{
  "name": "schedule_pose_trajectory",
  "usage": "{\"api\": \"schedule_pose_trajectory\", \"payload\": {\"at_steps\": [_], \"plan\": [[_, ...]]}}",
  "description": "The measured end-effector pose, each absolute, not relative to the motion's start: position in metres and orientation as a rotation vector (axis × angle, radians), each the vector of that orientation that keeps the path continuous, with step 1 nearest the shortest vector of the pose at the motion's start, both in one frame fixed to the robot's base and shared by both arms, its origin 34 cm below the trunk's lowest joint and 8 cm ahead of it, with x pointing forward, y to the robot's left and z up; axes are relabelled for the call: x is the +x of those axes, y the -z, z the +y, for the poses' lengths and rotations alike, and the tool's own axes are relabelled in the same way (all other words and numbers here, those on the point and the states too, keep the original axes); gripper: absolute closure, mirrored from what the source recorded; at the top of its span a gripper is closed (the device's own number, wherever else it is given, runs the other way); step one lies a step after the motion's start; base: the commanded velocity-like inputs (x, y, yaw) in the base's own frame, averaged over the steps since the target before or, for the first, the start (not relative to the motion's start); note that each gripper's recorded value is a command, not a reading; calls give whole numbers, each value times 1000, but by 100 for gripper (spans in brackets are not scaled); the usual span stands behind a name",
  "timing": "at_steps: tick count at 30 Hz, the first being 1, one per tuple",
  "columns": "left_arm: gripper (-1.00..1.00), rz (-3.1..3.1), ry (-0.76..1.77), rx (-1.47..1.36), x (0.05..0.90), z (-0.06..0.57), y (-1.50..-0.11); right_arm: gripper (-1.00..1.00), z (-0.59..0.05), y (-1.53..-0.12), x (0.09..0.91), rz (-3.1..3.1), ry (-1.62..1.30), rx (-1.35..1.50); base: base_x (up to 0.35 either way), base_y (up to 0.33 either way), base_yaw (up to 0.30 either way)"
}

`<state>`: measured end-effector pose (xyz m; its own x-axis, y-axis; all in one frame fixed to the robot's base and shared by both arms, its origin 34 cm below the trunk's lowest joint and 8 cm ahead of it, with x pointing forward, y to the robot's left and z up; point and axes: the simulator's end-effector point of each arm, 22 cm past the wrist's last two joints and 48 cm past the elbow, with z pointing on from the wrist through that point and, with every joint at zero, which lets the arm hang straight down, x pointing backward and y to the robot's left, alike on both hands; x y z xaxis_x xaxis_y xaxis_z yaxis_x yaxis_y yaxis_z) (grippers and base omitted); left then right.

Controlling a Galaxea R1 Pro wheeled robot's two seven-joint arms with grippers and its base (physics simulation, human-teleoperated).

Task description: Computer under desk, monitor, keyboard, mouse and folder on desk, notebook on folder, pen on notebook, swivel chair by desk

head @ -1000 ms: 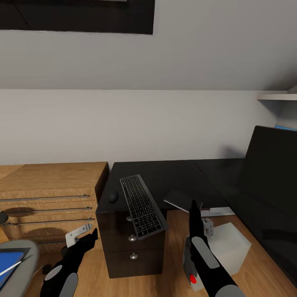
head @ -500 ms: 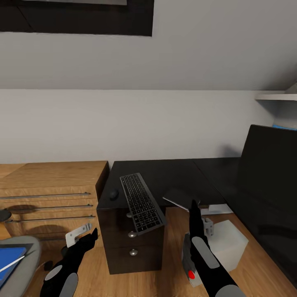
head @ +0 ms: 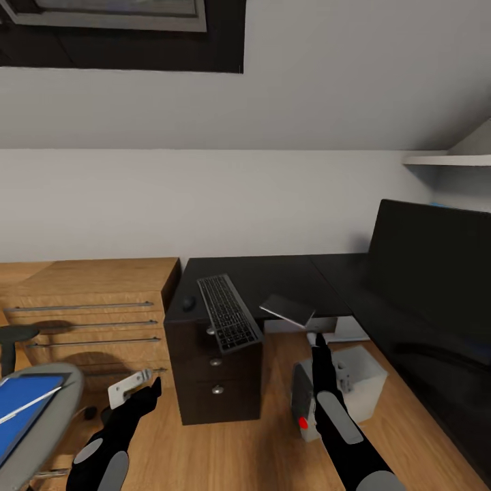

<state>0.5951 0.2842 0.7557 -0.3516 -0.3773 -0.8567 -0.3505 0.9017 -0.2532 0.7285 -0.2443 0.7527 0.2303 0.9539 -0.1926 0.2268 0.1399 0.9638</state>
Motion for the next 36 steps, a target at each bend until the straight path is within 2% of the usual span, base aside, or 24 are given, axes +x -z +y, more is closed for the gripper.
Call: {"api": "schedule_pose_trajectory", "payload": {"at_steps": [9, 19, 31, 36], "plan": [[-100, 1970, 31, -528, 595, 284, -755, -100, -257, -736, 724, 1295, -719, 1376, -299, -140, 0], [-100, 2034, 10, -527, 589, 284, -737, -100, -270, -718, 714, 1451, -533, 1334, -58, -33, 0], [-100, 2314, -95, -523, 538, 288, -636, -100, -249, -649, 668, 1816, -208, 994, -4, -2, 0], [-100, 2514, -156, -487, 482, 280, -571, -100, -254, -602, 619, 1981, -15, 788, 0, 0, 0]]}}
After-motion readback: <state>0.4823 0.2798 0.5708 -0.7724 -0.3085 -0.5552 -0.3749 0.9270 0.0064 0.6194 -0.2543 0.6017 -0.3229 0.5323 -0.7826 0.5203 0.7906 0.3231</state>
